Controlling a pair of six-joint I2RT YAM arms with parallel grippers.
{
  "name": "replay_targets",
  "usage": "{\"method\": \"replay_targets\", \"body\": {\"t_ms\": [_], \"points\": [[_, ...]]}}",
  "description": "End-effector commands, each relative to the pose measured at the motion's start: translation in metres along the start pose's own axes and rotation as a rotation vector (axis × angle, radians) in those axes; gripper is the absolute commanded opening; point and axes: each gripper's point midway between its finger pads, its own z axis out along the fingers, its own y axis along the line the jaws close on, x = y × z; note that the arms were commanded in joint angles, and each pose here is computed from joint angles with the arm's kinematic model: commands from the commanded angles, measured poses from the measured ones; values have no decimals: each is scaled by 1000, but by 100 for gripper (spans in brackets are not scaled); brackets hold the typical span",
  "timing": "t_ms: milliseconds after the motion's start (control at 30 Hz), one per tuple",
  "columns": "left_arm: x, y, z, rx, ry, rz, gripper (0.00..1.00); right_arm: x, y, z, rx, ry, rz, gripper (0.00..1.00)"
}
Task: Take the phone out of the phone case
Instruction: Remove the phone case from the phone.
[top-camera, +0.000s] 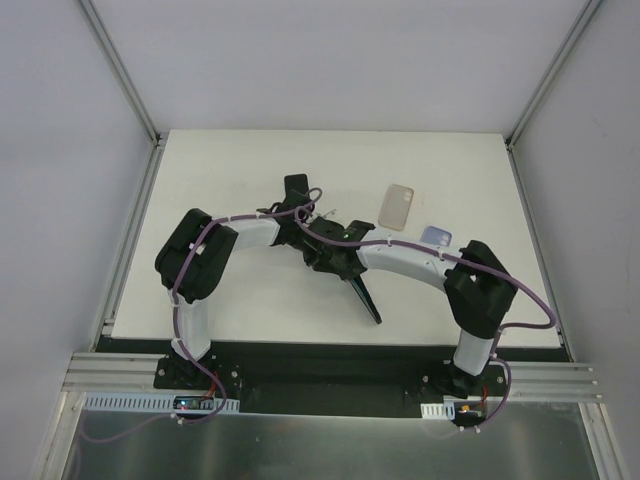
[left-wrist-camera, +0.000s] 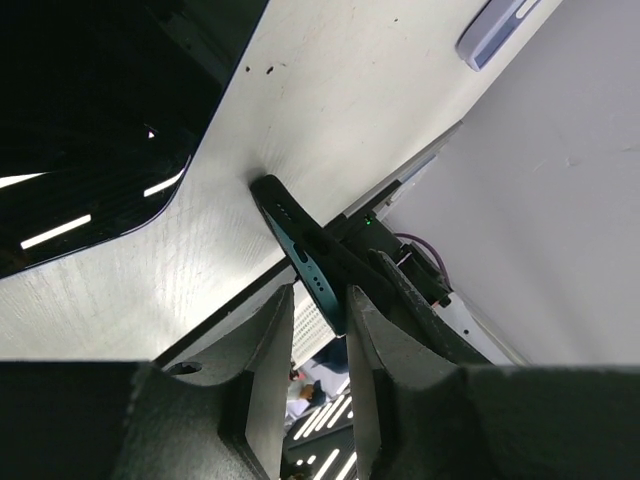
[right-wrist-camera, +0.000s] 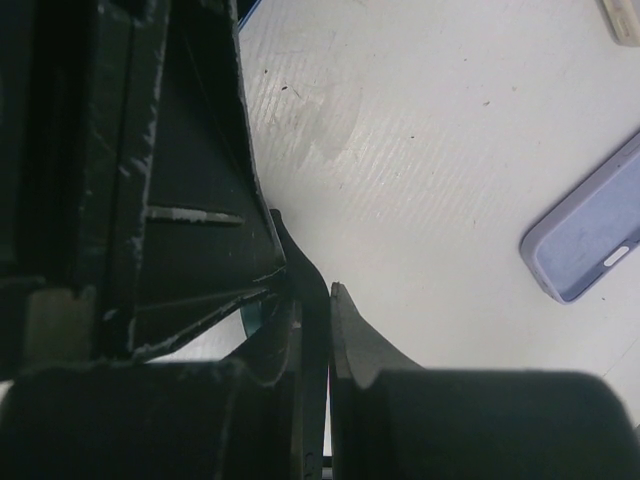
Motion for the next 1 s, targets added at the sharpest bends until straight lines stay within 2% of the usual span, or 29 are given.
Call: {"method": "replay_targets", "body": {"t_ms": [0, 167, 533, 967], "points": [[67, 40, 18, -118, 207, -12, 24, -91, -13, -9, 25, -270, 275, 1], [71, 44, 17, -124, 212, -6, 22, -88, -30, 1, 41, -243, 357, 1], [87, 67, 11, -152, 234, -5, 11, -80, -68, 12, 92, -241, 426, 1], [97, 67, 6, -136, 253, 19, 10, -89, -79, 12, 108, -255, 431, 1]]}}
